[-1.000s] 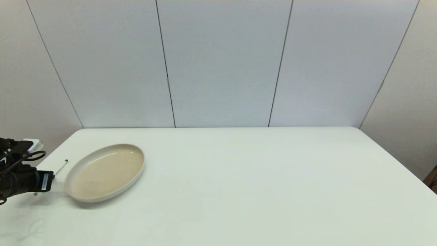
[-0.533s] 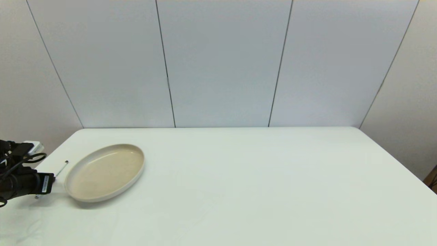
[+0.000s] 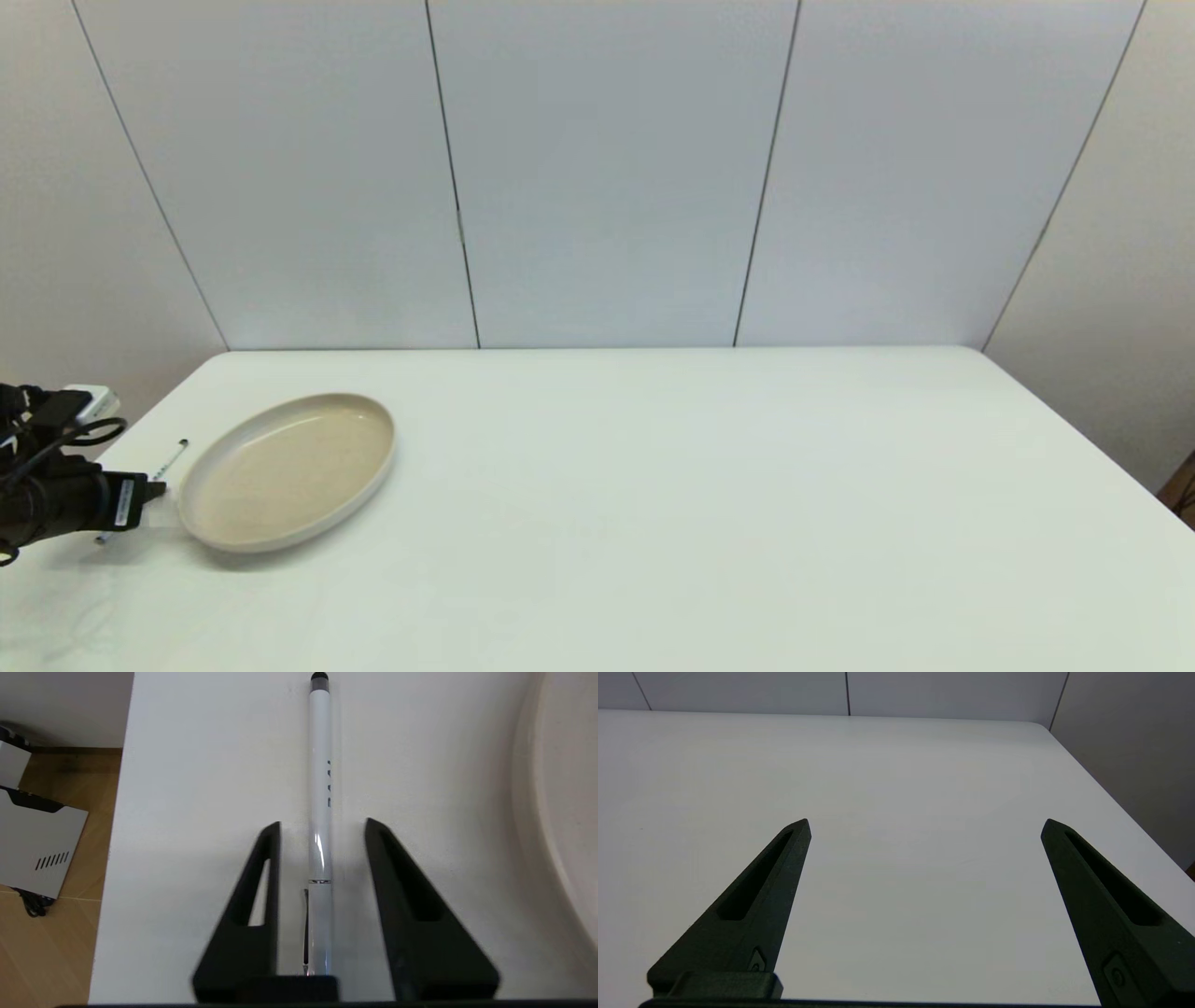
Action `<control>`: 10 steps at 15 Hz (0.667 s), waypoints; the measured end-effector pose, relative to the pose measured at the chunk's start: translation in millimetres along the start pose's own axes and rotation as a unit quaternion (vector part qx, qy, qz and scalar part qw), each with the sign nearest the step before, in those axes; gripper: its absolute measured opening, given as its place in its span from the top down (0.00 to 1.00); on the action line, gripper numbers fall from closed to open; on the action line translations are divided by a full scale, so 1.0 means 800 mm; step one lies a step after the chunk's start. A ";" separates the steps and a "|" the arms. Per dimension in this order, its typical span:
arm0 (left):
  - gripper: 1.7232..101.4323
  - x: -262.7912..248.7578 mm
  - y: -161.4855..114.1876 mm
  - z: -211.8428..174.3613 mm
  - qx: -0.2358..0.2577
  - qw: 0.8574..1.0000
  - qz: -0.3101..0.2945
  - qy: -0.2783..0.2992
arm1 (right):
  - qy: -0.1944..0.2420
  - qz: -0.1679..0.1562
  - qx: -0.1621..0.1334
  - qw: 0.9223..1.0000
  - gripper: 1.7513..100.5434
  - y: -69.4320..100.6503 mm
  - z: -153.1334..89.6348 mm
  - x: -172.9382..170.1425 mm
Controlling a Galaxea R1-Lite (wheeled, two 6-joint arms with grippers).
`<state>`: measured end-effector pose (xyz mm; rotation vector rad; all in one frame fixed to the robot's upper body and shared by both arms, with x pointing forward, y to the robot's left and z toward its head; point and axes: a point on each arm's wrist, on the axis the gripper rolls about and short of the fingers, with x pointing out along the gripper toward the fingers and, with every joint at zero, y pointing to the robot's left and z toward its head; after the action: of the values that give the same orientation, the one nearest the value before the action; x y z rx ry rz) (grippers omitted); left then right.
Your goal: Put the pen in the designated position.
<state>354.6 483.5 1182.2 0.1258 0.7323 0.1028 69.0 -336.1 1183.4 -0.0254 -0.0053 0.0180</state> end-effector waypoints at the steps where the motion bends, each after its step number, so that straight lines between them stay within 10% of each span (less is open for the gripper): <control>1: 0.56 0.000 0.000 0.000 0.000 1.000 0.000 0.000 | 0.000 0.000 0.000 1.000 0.03 0.000 0.000 0.000; 10: 0.23 -0.003 0.004 0.009 0.005 1.000 0.016 -0.023 | 0.000 0.000 0.000 1.000 0.03 0.000 0.000 0.000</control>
<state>357.6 485.8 1189.2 0.1489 0.6852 0.1256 69.0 -336.1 1183.4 -0.0258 -0.0058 0.0180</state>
